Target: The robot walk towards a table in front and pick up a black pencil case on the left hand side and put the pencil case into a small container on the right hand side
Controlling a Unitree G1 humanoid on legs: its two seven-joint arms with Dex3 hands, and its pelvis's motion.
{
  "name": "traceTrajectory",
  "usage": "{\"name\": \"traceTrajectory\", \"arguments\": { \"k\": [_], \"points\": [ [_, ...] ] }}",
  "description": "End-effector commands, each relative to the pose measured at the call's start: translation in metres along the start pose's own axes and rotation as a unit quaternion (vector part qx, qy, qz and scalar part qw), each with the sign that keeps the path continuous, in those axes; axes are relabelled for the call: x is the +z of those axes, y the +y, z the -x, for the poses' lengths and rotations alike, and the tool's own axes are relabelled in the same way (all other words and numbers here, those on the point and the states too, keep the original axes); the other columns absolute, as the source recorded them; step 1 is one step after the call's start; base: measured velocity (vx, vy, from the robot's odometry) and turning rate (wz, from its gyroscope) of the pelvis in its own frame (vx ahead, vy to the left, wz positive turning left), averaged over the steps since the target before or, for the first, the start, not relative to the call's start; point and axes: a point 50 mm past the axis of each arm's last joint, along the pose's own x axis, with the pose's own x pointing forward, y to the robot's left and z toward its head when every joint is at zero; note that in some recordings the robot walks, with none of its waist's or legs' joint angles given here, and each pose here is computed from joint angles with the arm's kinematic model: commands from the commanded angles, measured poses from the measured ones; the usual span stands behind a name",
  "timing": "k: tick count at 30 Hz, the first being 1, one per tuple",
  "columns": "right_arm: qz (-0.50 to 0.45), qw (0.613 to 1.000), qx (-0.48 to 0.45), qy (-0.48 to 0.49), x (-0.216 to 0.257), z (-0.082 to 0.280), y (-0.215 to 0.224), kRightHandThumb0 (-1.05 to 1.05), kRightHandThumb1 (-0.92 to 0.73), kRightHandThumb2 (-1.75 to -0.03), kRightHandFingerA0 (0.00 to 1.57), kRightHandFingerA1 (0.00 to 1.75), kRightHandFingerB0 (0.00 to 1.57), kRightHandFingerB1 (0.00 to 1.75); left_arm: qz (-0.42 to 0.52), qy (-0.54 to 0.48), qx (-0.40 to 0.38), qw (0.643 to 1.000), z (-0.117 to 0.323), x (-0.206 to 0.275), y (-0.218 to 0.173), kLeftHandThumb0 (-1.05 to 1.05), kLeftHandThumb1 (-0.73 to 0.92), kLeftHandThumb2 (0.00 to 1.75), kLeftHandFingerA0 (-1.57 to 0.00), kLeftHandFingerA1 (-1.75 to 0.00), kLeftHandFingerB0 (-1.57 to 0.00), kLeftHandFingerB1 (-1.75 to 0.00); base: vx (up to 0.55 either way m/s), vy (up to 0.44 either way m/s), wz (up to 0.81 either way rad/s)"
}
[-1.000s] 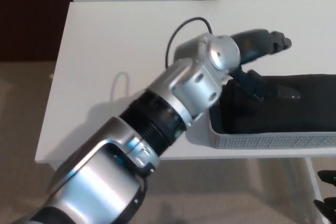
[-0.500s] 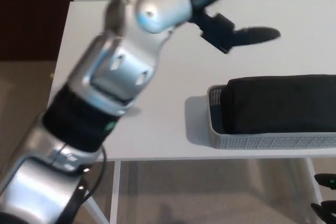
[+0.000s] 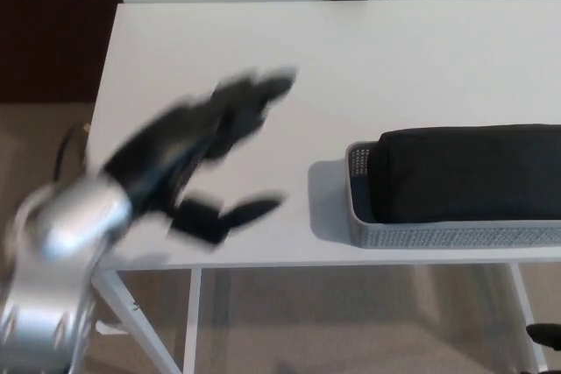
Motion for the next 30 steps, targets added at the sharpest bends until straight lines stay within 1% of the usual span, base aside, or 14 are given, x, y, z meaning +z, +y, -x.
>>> {"name": "traceTrajectory", "arguments": {
  "k": [1,3,4,5,15,16,18,19,22,23,25,26,27,30],
  "points": [
    [0.006,0.997,0.007,0.082,-0.064,0.029,0.01,-0.35,-0.58,-0.57,0.57,0.41,0.51,0.39,0.126,0.103,-0.053,0.985,0.265,-0.049,-0.06,-0.54,0.35,0.76,-0.04,-0.36,-0.06,-0.29,0.0,0.0,0.0],
    [0.007,0.996,0.009,0.083,-0.065,0.03,0.011,-0.35,-0.59,-0.57,0.57,0.41,0.5,0.39,0.138,0.113,-0.047,0.983,0.276,-0.05,-0.057,-0.64,0.41,0.73,-0.08,-0.28,-0.14,-0.19,0.0,0.0,0.0],
    [-0.01,0.996,0.008,0.084,-0.067,0.03,0.011,-0.33,-0.58,-0.57,0.56,0.42,0.5,0.39,0.14,0.139,-0.039,0.98,0.288,-0.056,-0.048,-0.59,0.36,0.8,-0.02,-0.4,-0.04,-0.29,0.0,0.0,0.0],
    [-0.012,0.996,0.009,0.084,-0.068,0.031,0.011,-0.32,-0.59,-0.57,0.56,0.41,0.49,0.39,0.145,0.147,-0.038,0.978,0.292,-0.058,-0.047,-0.73,0.37,0.66,-0.08,-0.35,-0.11,-0.22,0.0,0.0,0.0],
    [-0.018,0.996,0.004,0.092,-0.074,0.035,0.011,-0.31,-0.58,-0.57,0.58,0.42,0.48,0.4,0.15,0.22,-0.04,0.963,0.257,-0.101,-0.062,-0.55,0.47,0.56,-0.1,-0.32,-0.12,-0.23,0.0,0.0,0.0],
    [-0.014,0.996,0.005,0.092,-0.074,0.034,0.012,-0.33,-0.59,-0.57,0.58,0.41,0.49,0.39,0.153,0.24,-0.024,0.958,0.246,-0.118,-0.061,-0.69,0.37,0.67,-0.04,-0.39,-0.03,-0.31,0.0,0.0,0.0],
    [-0.011,0.996,0.004,0.094,-0.072,0.032,0.014,-0.33,-0.59,-0.57,0.58,0.41,0.49,0.39,0.166,0.257,0.017,0.952,0.232,-0.142,-0.055,-0.53,0.5,0.58,-0.08,-0.3,-0.11,-0.24,0.0,0.0,0.0],
    [-0.011,0.996,0.005,0.094,-0.073,0.033,0.015,-0.32,-0.59,-0.57,0.58,0.42,0.49,0.39,0.185,0.279,0.054,0.941,0.226,-0.159,-0.053,-0.64,0.4,0.73,-0.07,-0.32,-0.1,-0.3,0.0,0.0,0.0],
    [-0.017,0.996,0.004,0.092,-0.074,0.033,0.015,-0.33,-0.59,-0.57,0.57,0.42,0.48,0.39,0.174,0.361,0.142,0.905,0.196,-0.212,-0.042,-0.71,0.44,0.79,-0.04,-0.39,-0.08,-0.27,0.0,0.0,0.0],
    [-0.021,0.996,0.006,0.089,-0.075,0.035,0.014,-0.33,-0.59,-0.58,0.57,0.42,0.47,0.39,0.151,0.381,0.145,0.901,0.192,-0.22,-0.039,-0.74,0.56,0.59,-0.13,-0.34,-0.09,-0.24,0.0,0.0,0.0],
    [-0.033,0.996,0.006,0.083,-0.073,0.033,0.014,-0.34,-0.59,-0.58,0.56,0.42,0.46,0.39,0.168,0.39,0.163,0.89,0.186,-0.229,-0.033,-0.71,0.45,0.76,-0.07,-0.41,-0.06,-0.33,0.0,0.0,0.0],
    [-0.032,0.996,0.005,0.081,-0.072,0.032,0.014,-0.34,-0.59,-0.57,0.57,0.41,0.46,0.38,0.16,0.399,0.171,0.887,0.182,-0.234,-0.03,-0.49,0.58,0.61,-0.07,-0.28,-0.07,-0.24,0.0,0.0,0.0],
    [-0.031,0.996,0.006,0.078,-0.07,0.031,0.016,-0.35,-0.59,-0.57,0.57,0.42,0.46,0.39,0.141,0.423,0.191,0.874,0.177,-0.244,-0.026,-0.36,0.28,0.89,0.0,-0.5,0.0,-0.49,0.0,0.0,0.0],
    [-0.033,0.997,0.012,0.071,-0.067,0.028,0.023,-0.36,-0.59,-0.57,0.57,0.42,0.46,0.38,0.132,0.454,0.221,0.853,0.182,-0.256,-0.019,-0.35,0.3,0.89,0.0,-0.5,0.0,-0.49,0.0,0.0,0.0]
  ]
}}
